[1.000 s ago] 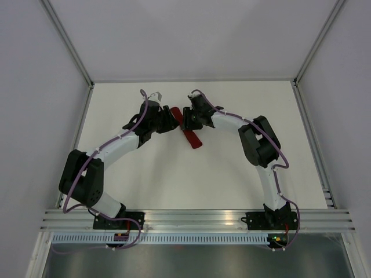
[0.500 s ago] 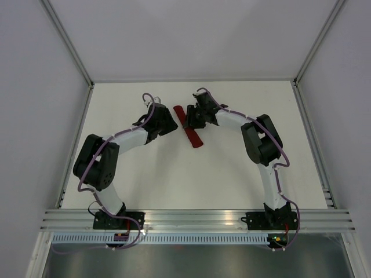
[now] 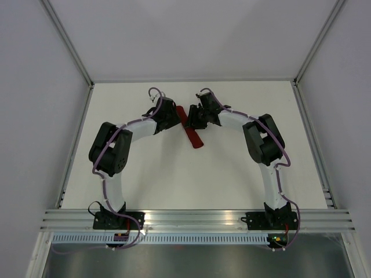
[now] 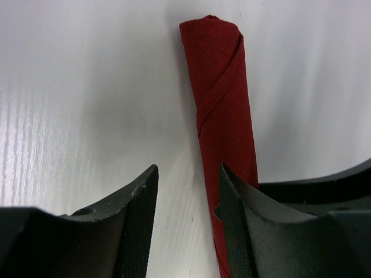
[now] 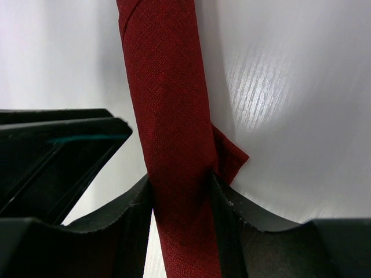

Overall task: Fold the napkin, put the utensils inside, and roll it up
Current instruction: Roll the napkin with the utensil

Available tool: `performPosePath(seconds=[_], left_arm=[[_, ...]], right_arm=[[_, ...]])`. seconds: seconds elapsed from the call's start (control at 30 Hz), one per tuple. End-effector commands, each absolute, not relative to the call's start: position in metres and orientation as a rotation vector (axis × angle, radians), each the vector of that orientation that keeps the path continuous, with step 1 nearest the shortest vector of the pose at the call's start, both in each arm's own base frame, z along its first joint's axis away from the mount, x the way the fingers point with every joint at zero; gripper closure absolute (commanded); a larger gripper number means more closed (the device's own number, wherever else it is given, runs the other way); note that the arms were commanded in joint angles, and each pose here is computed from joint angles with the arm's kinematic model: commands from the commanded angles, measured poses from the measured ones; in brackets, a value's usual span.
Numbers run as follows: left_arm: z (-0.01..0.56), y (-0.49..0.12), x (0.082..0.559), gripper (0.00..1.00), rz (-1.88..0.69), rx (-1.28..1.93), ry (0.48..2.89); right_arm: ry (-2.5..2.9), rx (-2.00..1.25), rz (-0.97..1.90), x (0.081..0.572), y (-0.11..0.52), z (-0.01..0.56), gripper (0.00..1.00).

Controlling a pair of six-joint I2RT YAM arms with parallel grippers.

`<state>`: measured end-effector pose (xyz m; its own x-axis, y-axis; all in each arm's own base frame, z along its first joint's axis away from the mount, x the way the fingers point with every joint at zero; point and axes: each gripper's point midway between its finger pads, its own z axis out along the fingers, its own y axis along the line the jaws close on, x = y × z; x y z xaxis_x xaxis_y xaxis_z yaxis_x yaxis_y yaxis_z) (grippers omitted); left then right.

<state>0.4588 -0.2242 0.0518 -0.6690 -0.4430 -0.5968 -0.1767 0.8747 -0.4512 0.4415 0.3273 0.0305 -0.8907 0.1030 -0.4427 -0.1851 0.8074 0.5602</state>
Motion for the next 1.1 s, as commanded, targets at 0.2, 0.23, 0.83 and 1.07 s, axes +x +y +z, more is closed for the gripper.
performPosePath(seconds=[0.2,0.23,0.83,1.07], left_arm=[[0.045,-0.231,0.48,0.5,-0.461,-0.502,2.302],[0.044,-0.232,0.481,0.5,-0.466,-0.5,2.304],[0.038,-0.251,0.486,0.51,-0.515,-0.431,2.348],[0.037,-0.254,0.486,0.51,-0.517,-0.425,2.349]], right_arm=[[2.602,0.018,0.867,0.422,0.315,0.036,0.51],[2.596,0.019,0.876,0.422,0.316,0.038,0.51],[2.555,-0.023,0.909,0.433,0.314,0.061,0.5],[2.554,-0.02,0.906,0.441,0.303,0.068,0.5]])
